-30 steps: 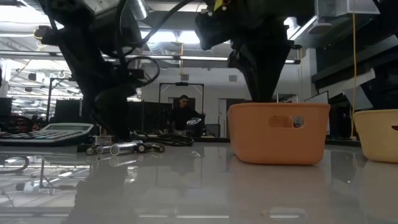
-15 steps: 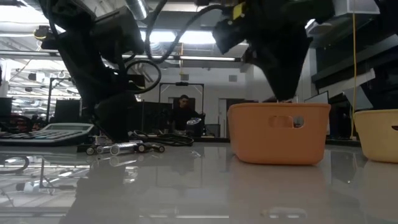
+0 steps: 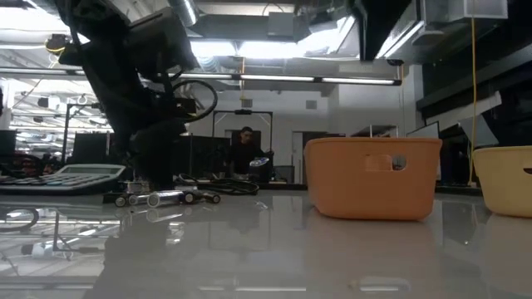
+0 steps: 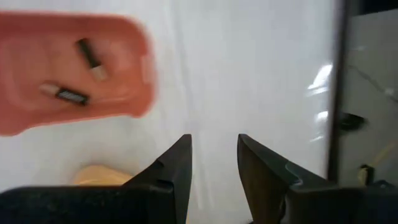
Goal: Sort batteries
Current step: Put the silver battery into the yellow bin
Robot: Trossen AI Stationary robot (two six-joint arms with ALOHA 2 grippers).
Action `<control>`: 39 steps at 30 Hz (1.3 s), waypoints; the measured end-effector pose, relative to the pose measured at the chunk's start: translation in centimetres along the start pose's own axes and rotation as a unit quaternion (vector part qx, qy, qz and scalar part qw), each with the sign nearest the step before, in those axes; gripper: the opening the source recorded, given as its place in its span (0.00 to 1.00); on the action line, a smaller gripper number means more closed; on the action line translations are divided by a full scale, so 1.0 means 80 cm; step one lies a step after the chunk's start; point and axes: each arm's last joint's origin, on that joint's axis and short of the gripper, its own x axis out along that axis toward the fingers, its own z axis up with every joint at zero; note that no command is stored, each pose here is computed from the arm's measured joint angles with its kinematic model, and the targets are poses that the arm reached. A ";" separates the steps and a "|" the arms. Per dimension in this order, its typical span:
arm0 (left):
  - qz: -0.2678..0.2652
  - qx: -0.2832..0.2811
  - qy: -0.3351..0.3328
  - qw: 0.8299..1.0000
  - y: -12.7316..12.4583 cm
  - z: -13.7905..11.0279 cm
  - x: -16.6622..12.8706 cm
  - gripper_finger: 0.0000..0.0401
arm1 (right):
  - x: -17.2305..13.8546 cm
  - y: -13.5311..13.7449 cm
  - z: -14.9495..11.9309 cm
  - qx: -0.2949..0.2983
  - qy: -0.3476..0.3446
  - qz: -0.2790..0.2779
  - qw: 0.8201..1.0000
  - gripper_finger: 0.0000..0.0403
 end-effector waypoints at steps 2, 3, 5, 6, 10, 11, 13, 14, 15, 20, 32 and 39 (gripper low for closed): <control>-0.022 -0.011 -0.017 1.000 -0.002 0.009 -0.011 0.11 | -0.016 -0.013 -0.009 0.025 -0.029 -0.023 0.999 0.30; -0.033 -0.016 -0.024 0.999 -0.003 0.013 -0.017 0.11 | -0.024 -0.020 -0.015 0.038 -0.044 -0.031 0.998 0.30; -0.052 -0.024 -0.037 0.998 -0.004 0.020 -0.026 0.10 | -0.037 -0.032 -0.027 0.058 -0.067 -0.046 0.995 0.30; -0.062 -0.027 -0.047 0.997 -0.006 0.023 -0.030 0.10 | -0.043 -0.038 -0.034 0.068 -0.078 -0.051 0.993 0.30; -0.137 -0.037 -0.117 0.983 -0.017 0.044 -0.044 0.10 | -0.056 -0.058 -0.063 0.109 -0.111 -0.080 0.985 0.30; -0.156 -0.037 -0.135 0.978 -0.021 0.049 -0.046 0.11 | -0.058 -0.063 -0.071 0.118 -0.119 -0.089 0.982 0.30; -0.194 -0.038 -0.177 0.964 -0.029 0.060 -0.050 0.12 | -0.058 -0.070 -0.087 0.140 -0.129 -0.106 0.976 0.30; -0.211 -0.039 -0.197 0.957 -0.032 0.065 -0.053 0.12 | -0.057 -0.074 -0.095 0.150 -0.133 -0.111 0.973 0.30; -0.226 -0.041 -0.219 0.948 -0.035 0.070 -0.055 0.12 | -0.055 -0.076 -0.103 0.159 -0.134 -0.113 0.972 0.30; -0.277 -0.056 -0.315 0.906 -0.052 0.090 -0.056 0.10 | -0.043 -0.083 -0.136 0.199 -0.147 -0.106 0.963 0.30; -0.308 0.040 -0.367 0.877 -0.166 0.182 0.001 0.11 | -0.029 -0.092 -0.172 0.228 -0.192 -0.104 0.949 0.30; -0.316 0.109 -0.341 0.879 -0.232 0.222 0.050 0.13 | -0.027 -0.097 -0.186 0.227 -0.195 -0.102 0.949 0.30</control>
